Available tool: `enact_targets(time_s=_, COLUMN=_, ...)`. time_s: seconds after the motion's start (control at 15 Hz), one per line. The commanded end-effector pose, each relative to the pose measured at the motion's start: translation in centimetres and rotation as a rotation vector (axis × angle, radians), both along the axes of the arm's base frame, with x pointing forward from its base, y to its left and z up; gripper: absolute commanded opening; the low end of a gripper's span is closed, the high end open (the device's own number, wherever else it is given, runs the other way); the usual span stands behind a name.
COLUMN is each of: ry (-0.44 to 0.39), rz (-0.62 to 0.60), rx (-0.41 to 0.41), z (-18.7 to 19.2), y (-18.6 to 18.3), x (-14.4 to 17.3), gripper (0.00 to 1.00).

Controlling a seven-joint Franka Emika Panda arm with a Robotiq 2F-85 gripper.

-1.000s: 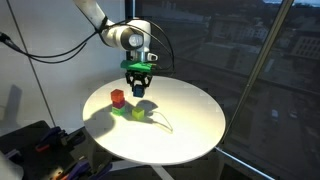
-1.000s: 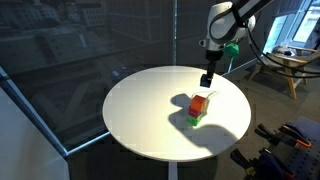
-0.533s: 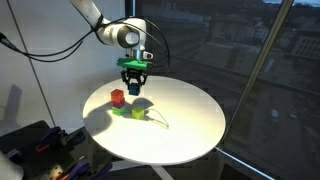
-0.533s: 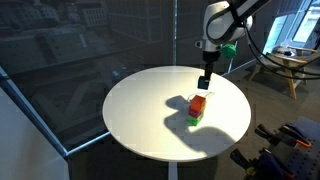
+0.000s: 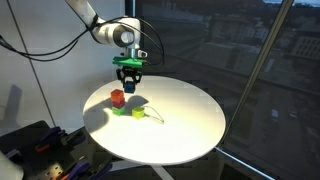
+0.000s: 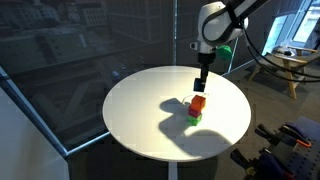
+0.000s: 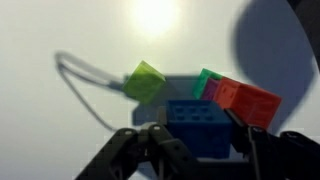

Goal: Put the blue block on top of the orange block

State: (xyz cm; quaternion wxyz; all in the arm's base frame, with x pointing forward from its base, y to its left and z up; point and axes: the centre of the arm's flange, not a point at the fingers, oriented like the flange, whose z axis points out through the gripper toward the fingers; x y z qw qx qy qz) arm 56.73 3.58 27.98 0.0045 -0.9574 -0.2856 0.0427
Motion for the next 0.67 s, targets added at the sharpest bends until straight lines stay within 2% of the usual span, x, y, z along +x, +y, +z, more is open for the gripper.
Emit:
enact_targets(time_s=0.0, ry=0.002, rz=0.001, rx=-0.021, z=1.2, y=0.8, x=-0.2, gripper=0.34)
enact_targets(time_s=0.6, ry=0.016, rz=0.049, rx=-0.020, z=2.3, y=2.0, x=-1.9, gripper=0.34)
